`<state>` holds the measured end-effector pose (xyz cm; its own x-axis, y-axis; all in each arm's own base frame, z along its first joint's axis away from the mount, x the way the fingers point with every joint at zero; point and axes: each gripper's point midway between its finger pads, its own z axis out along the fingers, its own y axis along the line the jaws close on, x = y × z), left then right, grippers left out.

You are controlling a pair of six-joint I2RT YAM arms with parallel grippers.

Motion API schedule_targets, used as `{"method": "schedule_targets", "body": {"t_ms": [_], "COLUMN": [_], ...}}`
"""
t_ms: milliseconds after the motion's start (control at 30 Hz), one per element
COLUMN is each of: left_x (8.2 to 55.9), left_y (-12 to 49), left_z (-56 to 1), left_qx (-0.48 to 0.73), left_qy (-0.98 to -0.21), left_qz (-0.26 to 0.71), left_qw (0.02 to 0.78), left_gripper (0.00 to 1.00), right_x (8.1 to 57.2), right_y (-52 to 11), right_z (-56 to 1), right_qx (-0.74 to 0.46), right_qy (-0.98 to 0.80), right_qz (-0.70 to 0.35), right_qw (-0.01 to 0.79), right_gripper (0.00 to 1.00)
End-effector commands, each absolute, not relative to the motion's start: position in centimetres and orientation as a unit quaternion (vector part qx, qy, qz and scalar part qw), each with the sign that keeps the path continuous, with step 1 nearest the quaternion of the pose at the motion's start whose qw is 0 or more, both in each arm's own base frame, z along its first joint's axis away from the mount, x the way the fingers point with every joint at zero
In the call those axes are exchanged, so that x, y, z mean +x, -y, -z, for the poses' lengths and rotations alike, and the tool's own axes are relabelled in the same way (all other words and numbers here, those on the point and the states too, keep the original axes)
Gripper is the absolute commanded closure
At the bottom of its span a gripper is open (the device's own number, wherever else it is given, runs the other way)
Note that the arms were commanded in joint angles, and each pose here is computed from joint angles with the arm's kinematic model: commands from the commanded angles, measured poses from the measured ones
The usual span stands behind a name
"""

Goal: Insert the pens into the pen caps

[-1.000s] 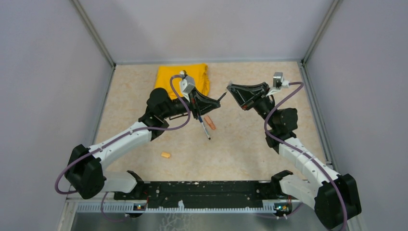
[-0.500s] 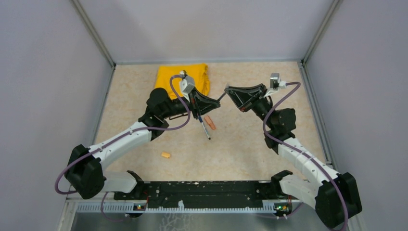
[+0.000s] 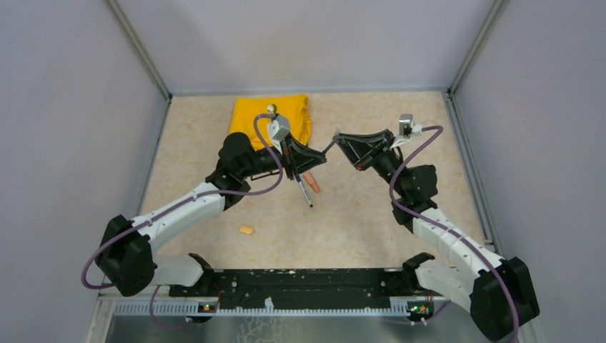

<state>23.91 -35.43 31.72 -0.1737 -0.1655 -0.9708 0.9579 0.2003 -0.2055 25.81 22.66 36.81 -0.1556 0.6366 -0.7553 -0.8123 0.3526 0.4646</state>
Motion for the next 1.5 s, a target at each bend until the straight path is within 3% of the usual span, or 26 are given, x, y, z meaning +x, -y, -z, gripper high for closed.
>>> {"method": "schedule_targets", "body": {"t_ms": [0, 367, 667, 867, 1267, 1467], "left_x": [23.4, 23.3, 23.3, 23.4, 23.7, 23.8], "left_y": [35.1, 35.0, 35.0, 35.0, 35.0, 35.0], "left_z": [-33.8, -34.0, -34.0, -33.9, -33.8, -33.8], "left_qx": [0.359, 0.357, 0.357, 0.356, 0.355, 0.355], "left_qy": [-0.529, -0.528, -0.528, -0.529, -0.536, -0.538], "left_qz": [0.522, 0.523, 0.523, 0.523, 0.515, 0.512], "left_qw": [0.565, 0.567, 0.567, 0.565, 0.567, 0.568], "left_gripper": [1.0, 1.0, 1.0, 1.0, 1.0, 1.0], "right_x": [24.5, 24.3, 25.1, 25.3, 25.4, 25.2], "right_y": [-23.5, -23.0, -21.9, -21.6, -24.0, -23.3], "right_z": [-36.4, -35.2, -35.6, -36.3, -34.5, -36.2], "right_qx": [-0.103, -0.069, 0.001, 0.031, -0.026, -0.048], "right_qy": [-0.513, -0.525, -0.52, -0.507, -0.542, -0.534], "right_qz": [-0.573, -0.574, -0.584, -0.591, -0.574, -0.543], "right_qw": [0.63, 0.625, 0.623, 0.627, 0.613, 0.647], "right_gripper": [0.95, 0.91, 1.0, 1.0, 1.0, 0.85]}}
